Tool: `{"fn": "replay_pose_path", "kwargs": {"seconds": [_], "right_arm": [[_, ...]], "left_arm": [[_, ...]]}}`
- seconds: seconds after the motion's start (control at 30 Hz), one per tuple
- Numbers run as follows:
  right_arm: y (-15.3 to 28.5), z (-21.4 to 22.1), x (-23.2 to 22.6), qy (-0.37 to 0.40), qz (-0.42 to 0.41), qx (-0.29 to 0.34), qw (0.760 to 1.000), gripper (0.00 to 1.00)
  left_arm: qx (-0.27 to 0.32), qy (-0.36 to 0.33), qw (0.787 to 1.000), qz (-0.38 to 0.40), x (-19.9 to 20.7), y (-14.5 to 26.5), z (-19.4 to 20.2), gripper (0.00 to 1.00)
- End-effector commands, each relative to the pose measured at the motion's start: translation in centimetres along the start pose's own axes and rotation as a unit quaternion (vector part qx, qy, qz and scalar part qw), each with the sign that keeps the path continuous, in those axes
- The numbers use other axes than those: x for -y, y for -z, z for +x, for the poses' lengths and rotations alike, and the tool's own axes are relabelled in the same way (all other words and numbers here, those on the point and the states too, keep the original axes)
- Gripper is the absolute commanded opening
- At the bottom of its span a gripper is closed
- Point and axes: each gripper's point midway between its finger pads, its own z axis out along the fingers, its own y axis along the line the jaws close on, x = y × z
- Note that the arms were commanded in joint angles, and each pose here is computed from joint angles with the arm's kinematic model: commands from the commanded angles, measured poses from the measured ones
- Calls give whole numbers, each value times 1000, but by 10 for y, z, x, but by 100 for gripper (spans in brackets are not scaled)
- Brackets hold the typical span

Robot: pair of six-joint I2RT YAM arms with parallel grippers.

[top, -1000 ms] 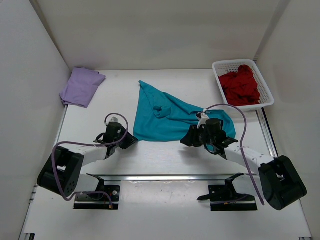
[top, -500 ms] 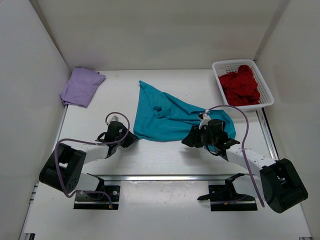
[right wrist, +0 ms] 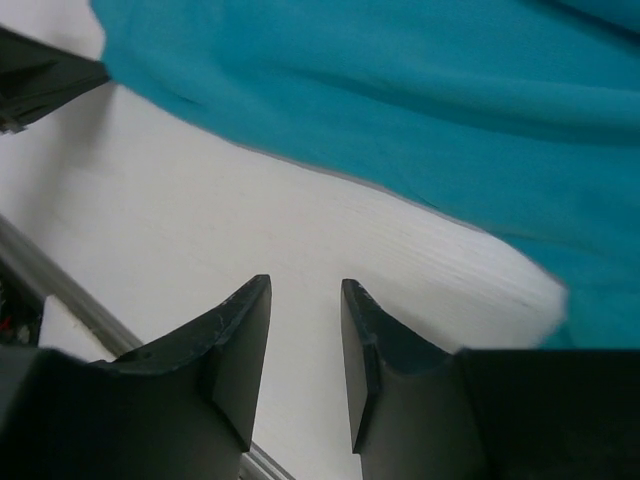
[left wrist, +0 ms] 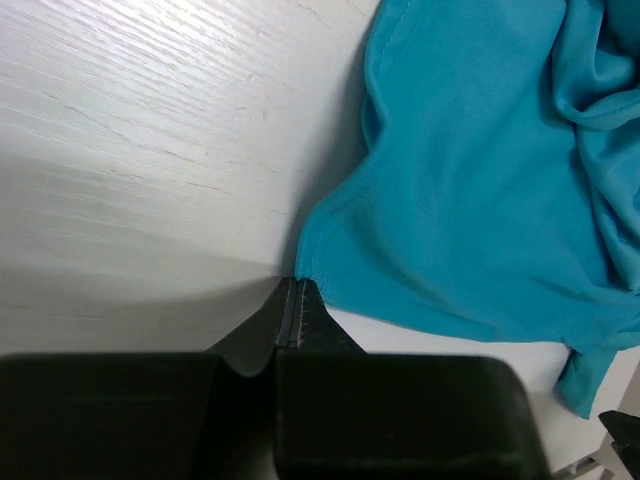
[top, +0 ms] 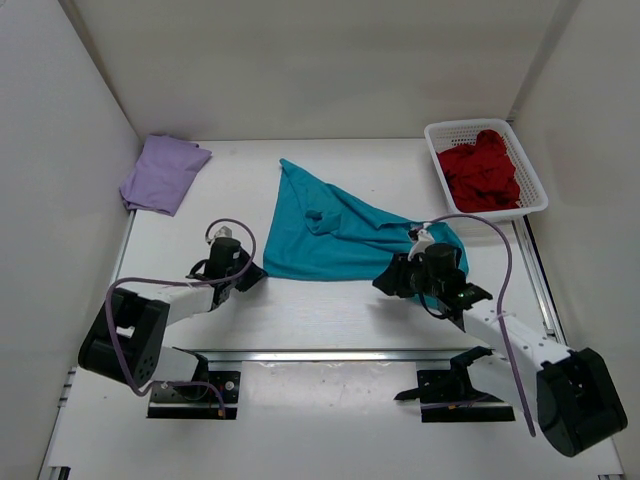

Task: Fold and stack the t-shirts
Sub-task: Flatten out the tshirt

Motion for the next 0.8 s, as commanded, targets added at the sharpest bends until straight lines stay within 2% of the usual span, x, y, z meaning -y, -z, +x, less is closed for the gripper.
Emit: {"fn": "replay_pose_path", "kwargs": {"seconds": [0.0,0.13,0.17,0.2,0.27,0.33,0.5,0.63,0.7,0.77], "right_arm": [[19,8,37,-24,105,18,994,32],[55,27,84,-80,223,27,971,29],[55,28,80,-95,223,33,969,26],[60,24,78,-104,235,50,965,26],[66,28,81,-121,257,41,958,24],[78,40,94,-144,309,27,940,23],[103,22,96,-178,364,51,913,22],[136,-2,110,-190,421,62,885,20],[154,-12,128,-209,455,69,863,18],[148,-16,138,-219,423,58,877,21]], "left_arm": [[30,-36,999,16,12,14,-21,0],[6,-75,996,40,23,29,-22,0],[-13,-93,995,34,18,32,-15,0],[-8,-102,994,41,23,36,-19,0],[-10,-121,992,41,21,45,-15,0],[-2,-125,991,50,18,55,-15,0],[15,-145,988,40,16,67,-19,0],[43,-158,986,46,36,70,-24,0],[62,-163,983,58,53,74,-30,0],[84,-170,980,65,69,81,-37,0]]}}
